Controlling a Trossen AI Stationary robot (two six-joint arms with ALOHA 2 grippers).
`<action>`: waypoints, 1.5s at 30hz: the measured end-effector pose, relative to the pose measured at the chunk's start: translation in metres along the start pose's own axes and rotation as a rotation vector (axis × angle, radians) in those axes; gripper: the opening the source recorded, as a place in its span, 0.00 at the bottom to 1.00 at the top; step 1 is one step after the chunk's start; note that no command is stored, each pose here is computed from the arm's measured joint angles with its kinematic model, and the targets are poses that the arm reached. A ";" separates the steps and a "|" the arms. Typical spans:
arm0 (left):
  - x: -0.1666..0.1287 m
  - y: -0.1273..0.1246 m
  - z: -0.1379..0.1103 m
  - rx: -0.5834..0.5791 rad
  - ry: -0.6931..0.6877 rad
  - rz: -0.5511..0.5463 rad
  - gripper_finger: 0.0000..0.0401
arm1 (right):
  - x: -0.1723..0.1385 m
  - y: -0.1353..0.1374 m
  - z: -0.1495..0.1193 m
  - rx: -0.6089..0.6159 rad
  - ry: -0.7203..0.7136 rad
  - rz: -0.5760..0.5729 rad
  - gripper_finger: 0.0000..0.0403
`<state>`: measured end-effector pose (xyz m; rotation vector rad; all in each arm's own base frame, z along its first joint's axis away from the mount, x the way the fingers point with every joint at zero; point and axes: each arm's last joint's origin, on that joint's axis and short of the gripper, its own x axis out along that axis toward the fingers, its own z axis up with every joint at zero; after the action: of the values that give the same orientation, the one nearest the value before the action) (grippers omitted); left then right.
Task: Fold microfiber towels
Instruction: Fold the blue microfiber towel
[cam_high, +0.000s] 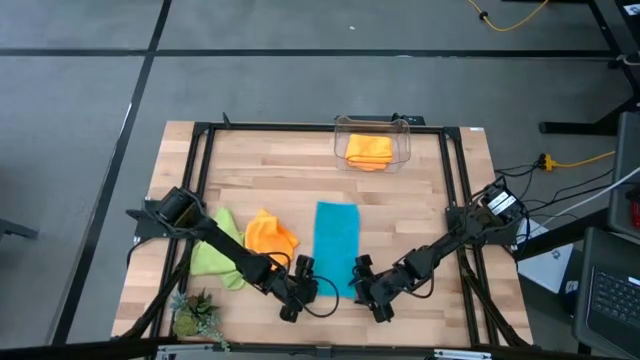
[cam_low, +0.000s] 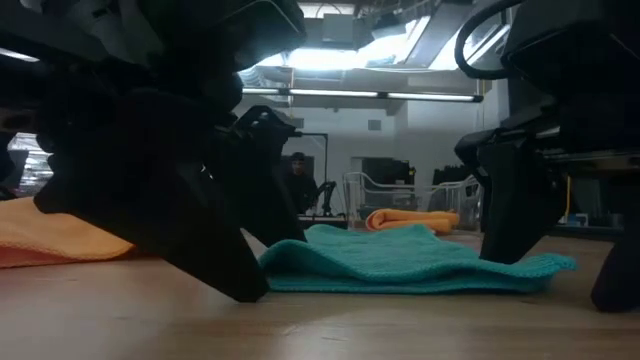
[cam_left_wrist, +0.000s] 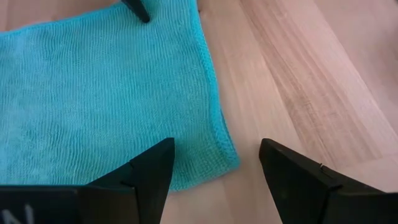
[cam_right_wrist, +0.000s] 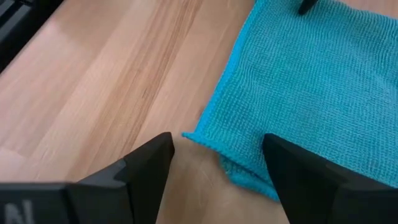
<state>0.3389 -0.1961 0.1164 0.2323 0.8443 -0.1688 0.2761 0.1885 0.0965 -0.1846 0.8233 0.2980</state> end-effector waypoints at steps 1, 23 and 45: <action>0.002 0.000 -0.001 -0.001 0.004 -0.002 0.58 | 0.000 0.000 0.000 0.000 0.001 0.000 0.64; 0.008 0.008 -0.009 0.007 0.076 0.010 0.35 | 0.001 -0.002 -0.003 -0.005 0.020 -0.029 0.30; 0.006 -0.009 0.004 0.004 -0.039 -0.009 0.00 | -0.002 0.000 0.006 0.031 -0.045 -0.046 0.02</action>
<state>0.3433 -0.2060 0.1132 0.2277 0.8065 -0.1831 0.2786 0.1901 0.1022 -0.1671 0.7777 0.2447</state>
